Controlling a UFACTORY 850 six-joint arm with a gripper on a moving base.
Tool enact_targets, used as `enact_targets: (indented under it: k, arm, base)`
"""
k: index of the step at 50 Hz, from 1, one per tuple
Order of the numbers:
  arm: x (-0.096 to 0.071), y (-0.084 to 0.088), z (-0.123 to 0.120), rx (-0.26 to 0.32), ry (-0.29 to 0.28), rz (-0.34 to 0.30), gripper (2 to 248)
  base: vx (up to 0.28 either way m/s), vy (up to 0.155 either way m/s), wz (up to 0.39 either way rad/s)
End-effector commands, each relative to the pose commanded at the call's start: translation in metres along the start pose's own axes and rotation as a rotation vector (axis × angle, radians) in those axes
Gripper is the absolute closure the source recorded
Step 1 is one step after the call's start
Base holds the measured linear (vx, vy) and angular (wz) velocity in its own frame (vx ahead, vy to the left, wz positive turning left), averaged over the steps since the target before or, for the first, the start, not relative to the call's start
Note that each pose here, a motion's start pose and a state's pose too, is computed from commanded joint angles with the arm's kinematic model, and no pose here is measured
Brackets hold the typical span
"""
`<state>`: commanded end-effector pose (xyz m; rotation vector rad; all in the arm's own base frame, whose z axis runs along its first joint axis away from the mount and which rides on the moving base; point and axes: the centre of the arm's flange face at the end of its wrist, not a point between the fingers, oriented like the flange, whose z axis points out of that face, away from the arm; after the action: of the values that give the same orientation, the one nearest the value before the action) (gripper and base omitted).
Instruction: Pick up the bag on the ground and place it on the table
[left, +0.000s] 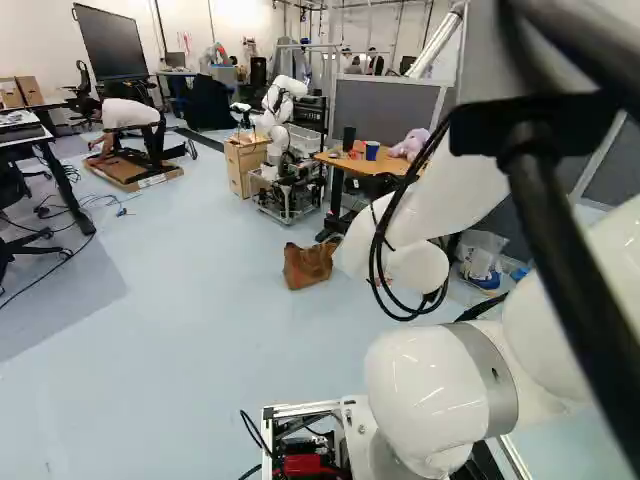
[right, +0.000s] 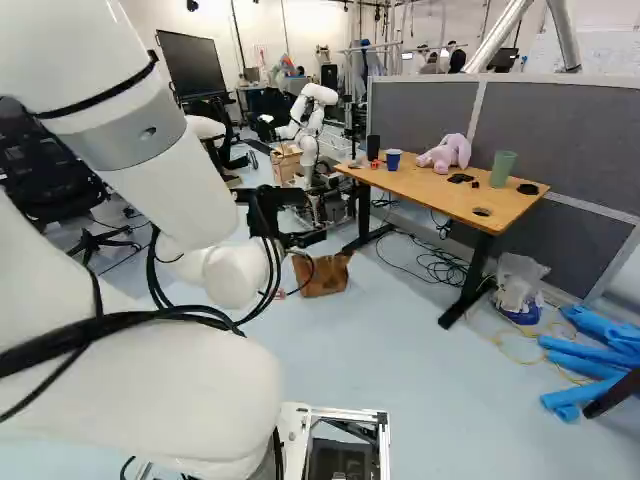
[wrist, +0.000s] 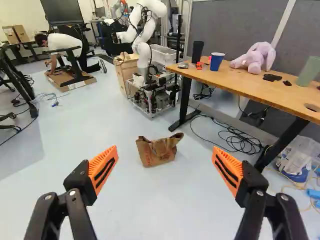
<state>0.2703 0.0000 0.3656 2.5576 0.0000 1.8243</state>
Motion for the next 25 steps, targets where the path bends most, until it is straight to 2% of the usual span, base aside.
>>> enact_targets:
  k: [25]
  arm:
    - [0.0000, 0.0000, 0.0000, 0.000, 0.000, 0.000, 3]
  base:
    - [0.111, 0.005, 0.006]
